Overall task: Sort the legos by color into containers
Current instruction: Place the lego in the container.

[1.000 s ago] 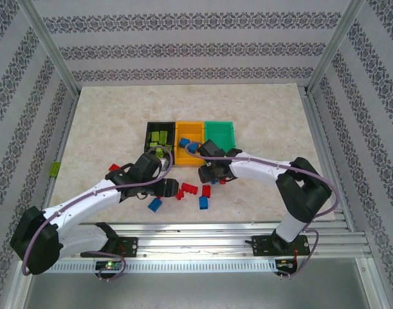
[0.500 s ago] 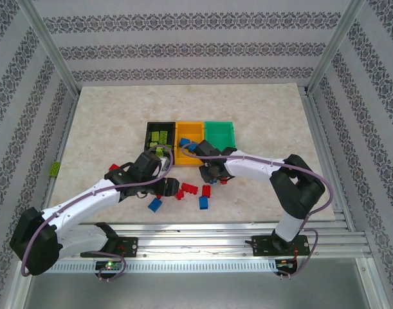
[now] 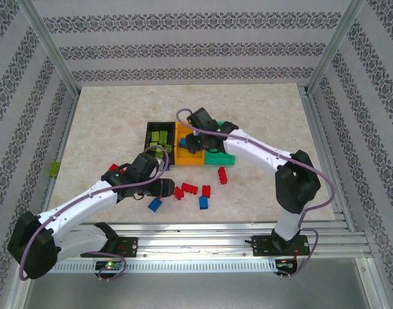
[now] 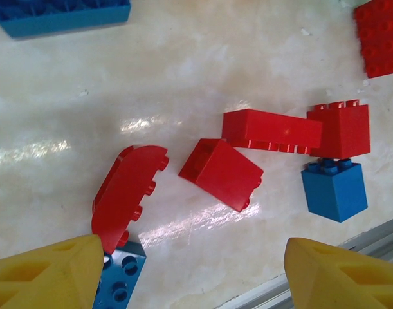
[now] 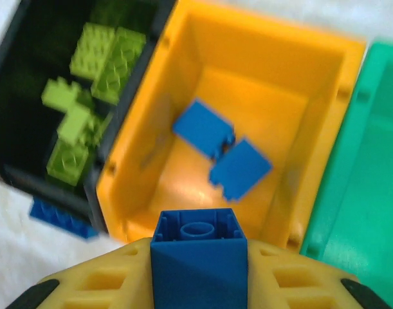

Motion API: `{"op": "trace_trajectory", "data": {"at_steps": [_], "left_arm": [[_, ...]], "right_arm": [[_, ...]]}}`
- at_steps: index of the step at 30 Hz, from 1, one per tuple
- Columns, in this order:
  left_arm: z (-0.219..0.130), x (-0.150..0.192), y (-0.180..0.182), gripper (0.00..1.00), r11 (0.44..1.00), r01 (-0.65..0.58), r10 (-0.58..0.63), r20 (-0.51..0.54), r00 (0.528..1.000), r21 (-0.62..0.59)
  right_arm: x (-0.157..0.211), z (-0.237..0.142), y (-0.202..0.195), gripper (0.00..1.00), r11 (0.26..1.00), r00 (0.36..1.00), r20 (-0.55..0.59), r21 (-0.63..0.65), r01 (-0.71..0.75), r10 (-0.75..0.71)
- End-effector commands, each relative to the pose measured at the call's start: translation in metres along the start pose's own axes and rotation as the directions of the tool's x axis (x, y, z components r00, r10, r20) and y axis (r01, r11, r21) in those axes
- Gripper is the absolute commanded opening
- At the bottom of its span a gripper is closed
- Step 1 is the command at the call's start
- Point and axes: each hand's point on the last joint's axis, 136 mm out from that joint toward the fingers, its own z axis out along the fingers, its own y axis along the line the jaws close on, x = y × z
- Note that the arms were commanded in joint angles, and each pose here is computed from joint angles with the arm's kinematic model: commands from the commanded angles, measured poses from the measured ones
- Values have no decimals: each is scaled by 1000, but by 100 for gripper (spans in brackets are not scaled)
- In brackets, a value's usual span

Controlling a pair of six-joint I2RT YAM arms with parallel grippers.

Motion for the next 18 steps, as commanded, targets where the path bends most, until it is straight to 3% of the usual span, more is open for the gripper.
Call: {"op": "trace_trajectory", "data": {"at_steps": [1, 5, 8, 14, 18], "left_arm": [[0, 20, 20, 75, 995, 74, -78, -58, 995, -67], [-3, 32, 30, 75, 988, 116, -123, -70, 990, -102], [-5, 40, 38, 76, 982, 148, -156, -61, 986, -120], [-5, 45, 43, 75, 978, 177, -183, -51, 982, -113], [4, 43, 50, 75, 971, 202, -206, -18, 978, -129]], "right_arm": [[-17, 18, -8, 38, 1000, 1000, -16, -5, -15, 15], [-26, 25, -12, 49, 1000, 999, -27, -8, -28, 27], [-18, 22, -8, 52, 999, 999, -24, -40, -29, 28], [32, 2, 1, 52, 997, 997, -80, -80, 12, -19], [73, -18, -4, 53, 997, 985, -152, -25, 79, -82]]}}
